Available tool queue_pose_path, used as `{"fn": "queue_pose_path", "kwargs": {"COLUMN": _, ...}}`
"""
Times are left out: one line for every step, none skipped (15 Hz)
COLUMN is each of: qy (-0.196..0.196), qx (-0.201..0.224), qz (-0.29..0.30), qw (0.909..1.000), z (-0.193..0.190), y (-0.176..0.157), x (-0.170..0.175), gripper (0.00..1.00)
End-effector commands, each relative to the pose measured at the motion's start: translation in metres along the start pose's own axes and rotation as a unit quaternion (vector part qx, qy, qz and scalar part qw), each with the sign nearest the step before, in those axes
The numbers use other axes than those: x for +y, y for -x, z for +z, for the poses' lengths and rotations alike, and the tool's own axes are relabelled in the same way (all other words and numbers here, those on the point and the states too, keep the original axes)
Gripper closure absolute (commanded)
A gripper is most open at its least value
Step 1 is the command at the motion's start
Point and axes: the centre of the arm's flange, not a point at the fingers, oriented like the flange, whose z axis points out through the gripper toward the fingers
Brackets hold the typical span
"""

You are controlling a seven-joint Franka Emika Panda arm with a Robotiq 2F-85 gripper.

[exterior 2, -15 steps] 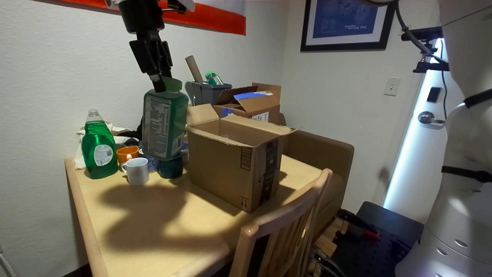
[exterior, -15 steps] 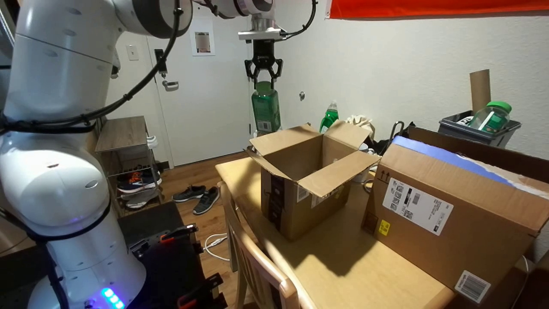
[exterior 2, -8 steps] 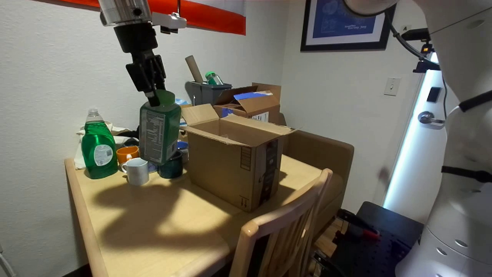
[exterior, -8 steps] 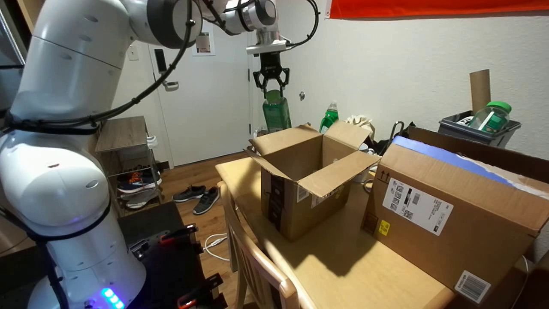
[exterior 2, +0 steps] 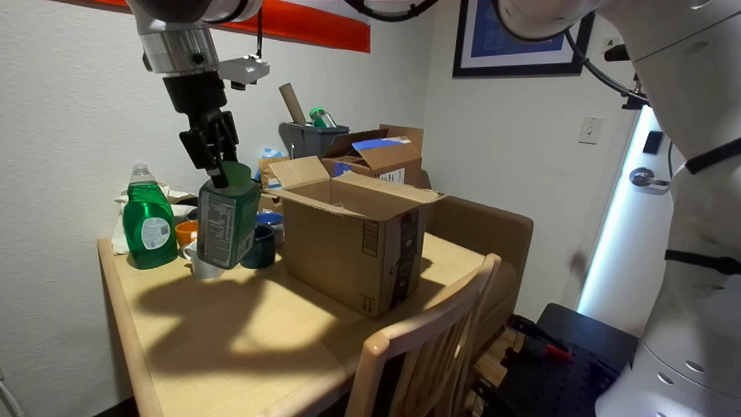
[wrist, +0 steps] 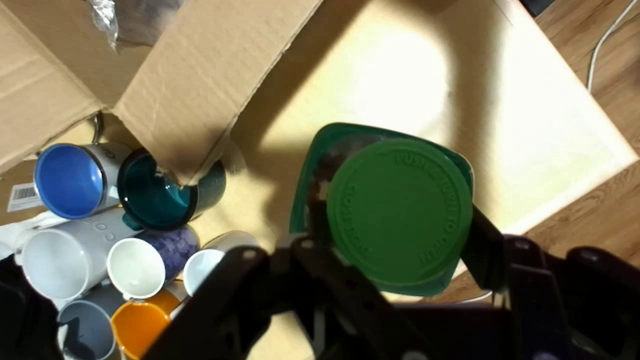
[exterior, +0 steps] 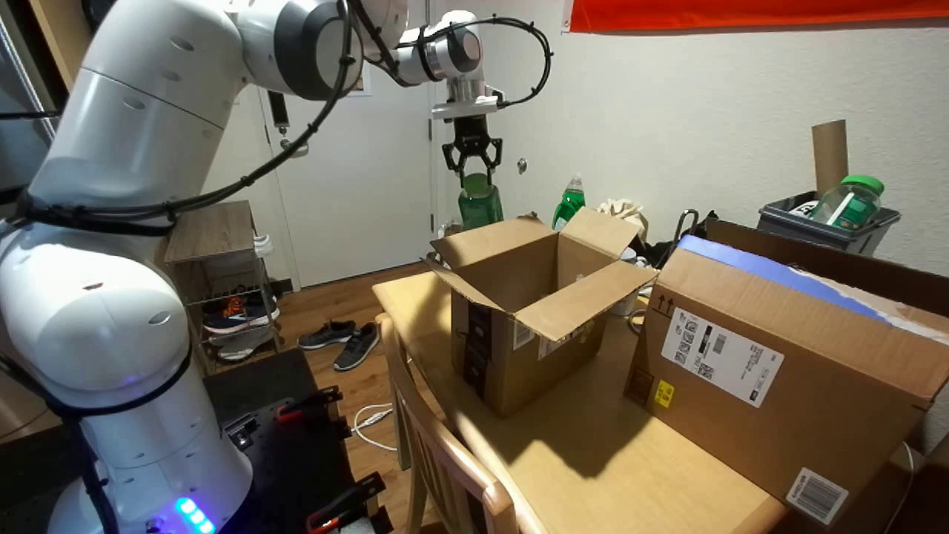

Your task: Remove the green bottle from the box.

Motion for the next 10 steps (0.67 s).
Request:
{"fn": "queue_pose_path", "kwargs": {"qy": 0.000, "qx": -0.003, "qz": 0.020, "qw": 0.9998, "z": 0.016, "y": 0.001, "x": -0.001, "gripper": 0.61}}
{"fn": "queue_pose_path", "kwargs": {"qy": -0.003, "qx": -0.007, "qz": 0.021, "qw": 0.9998, "z": 0.022, "y": 0.000, "x": -0.001, "gripper": 0.61}}
{"fn": "queue_pose_path", "kwargs": {"qy": -0.007, "qx": -0.011, "qz": 0.023, "qw": 0.9997, "z": 0.027, "y": -0.001, "x": -0.001, "gripper": 0.61}}
{"fn": "queue_pose_path", "kwargs": {"qy": -0.011, "qx": -0.014, "qz": 0.025, "qw": 0.9995, "z": 0.033, "y": -0.002, "x": -0.001, "gripper": 0.61}}
{"fn": "queue_pose_path", "kwargs": {"qy": -0.018, "qx": -0.018, "qz": 0.024, "qw": 0.9994, "z": 0.038, "y": -0.002, "x": -0.002, "gripper": 0.61}}
{"fn": "queue_pose_path", "kwargs": {"qy": -0.026, "qx": -0.021, "qz": 0.024, "qw": 0.9992, "z": 0.044, "y": -0.001, "x": -0.004, "gripper": 0.61}}
{"fn": "queue_pose_path", "kwargs": {"qy": -0.034, "qx": -0.022, "qz": 0.024, "qw": 0.9989, "z": 0.049, "y": -0.001, "x": -0.006, "gripper": 0.61}}
{"fn": "queue_pose_path", "kwargs": {"qy": -0.042, "qx": -0.024, "qz": 0.025, "qw": 0.9985, "z": 0.056, "y": 0.001, "x": -0.007, "gripper": 0.61}}
{"fn": "queue_pose_path", "kwargs": {"qy": -0.050, "qx": -0.028, "qz": 0.025, "qw": 0.9981, "z": 0.061, "y": 0.001, "x": -0.010, "gripper": 0.61}}
{"fn": "queue_pose_path", "kwargs": {"qy": -0.061, "qx": -0.034, "qz": 0.026, "qw": 0.9972, "z": 0.068, "y": 0.002, "x": -0.011, "gripper": 0.61}}
